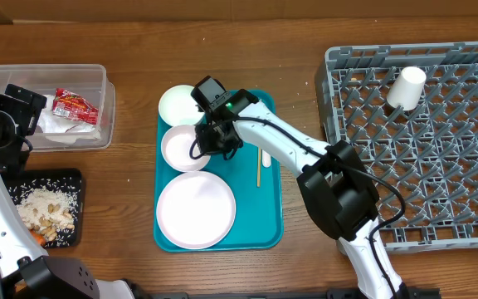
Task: Sort waste into correct bins and load items into the dishwasher
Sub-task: 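Reach the right gripper to the pink bowl and grip its rim, then lift the pink bowl and carry it right into the dish rack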
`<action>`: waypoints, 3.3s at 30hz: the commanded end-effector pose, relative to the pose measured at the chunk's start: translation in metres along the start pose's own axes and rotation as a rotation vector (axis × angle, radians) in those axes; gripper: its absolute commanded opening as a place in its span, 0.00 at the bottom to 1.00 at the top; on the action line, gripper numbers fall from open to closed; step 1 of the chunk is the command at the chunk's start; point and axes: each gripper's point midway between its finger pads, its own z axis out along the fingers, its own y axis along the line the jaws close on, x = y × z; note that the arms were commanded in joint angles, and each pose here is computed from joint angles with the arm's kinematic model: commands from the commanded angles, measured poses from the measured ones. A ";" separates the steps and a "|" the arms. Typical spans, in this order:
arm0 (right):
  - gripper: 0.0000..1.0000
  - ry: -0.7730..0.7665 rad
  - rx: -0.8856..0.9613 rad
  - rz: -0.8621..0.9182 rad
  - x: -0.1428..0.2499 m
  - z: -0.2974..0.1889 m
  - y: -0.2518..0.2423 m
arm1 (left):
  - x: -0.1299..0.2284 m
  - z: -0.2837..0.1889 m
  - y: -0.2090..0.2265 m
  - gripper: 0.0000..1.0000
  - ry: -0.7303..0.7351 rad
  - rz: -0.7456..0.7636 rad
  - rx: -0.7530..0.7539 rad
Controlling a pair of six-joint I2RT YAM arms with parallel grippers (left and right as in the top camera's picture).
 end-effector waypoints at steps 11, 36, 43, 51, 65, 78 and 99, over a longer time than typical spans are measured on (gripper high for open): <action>0.04 -0.195 0.278 0.111 -0.034 -0.083 -0.063 | -0.001 -0.004 -0.003 1.00 -0.008 0.027 0.013; 0.80 -0.152 0.086 -0.213 -0.037 -0.110 -0.024 | -0.001 -0.004 -0.003 1.00 -0.008 0.027 0.013; 0.70 -0.122 0.062 -0.455 -0.015 -0.084 0.018 | -0.001 -0.004 -0.003 1.00 -0.008 0.027 0.013; 0.60 -0.136 0.121 -0.469 -0.012 -0.051 0.006 | -0.001 -0.004 -0.003 1.00 -0.008 0.027 0.013; 0.44 -0.125 0.158 -0.463 -0.003 -0.024 -0.013 | -0.001 -0.004 -0.003 1.00 -0.008 0.027 0.013; 0.15 -0.156 0.147 -0.425 -0.011 -0.033 -0.006 | -0.001 -0.004 -0.003 1.00 -0.008 0.027 0.013; 0.04 -0.297 0.238 -0.081 -0.050 -0.199 -0.019 | -0.001 -0.004 -0.003 1.00 -0.008 0.027 0.013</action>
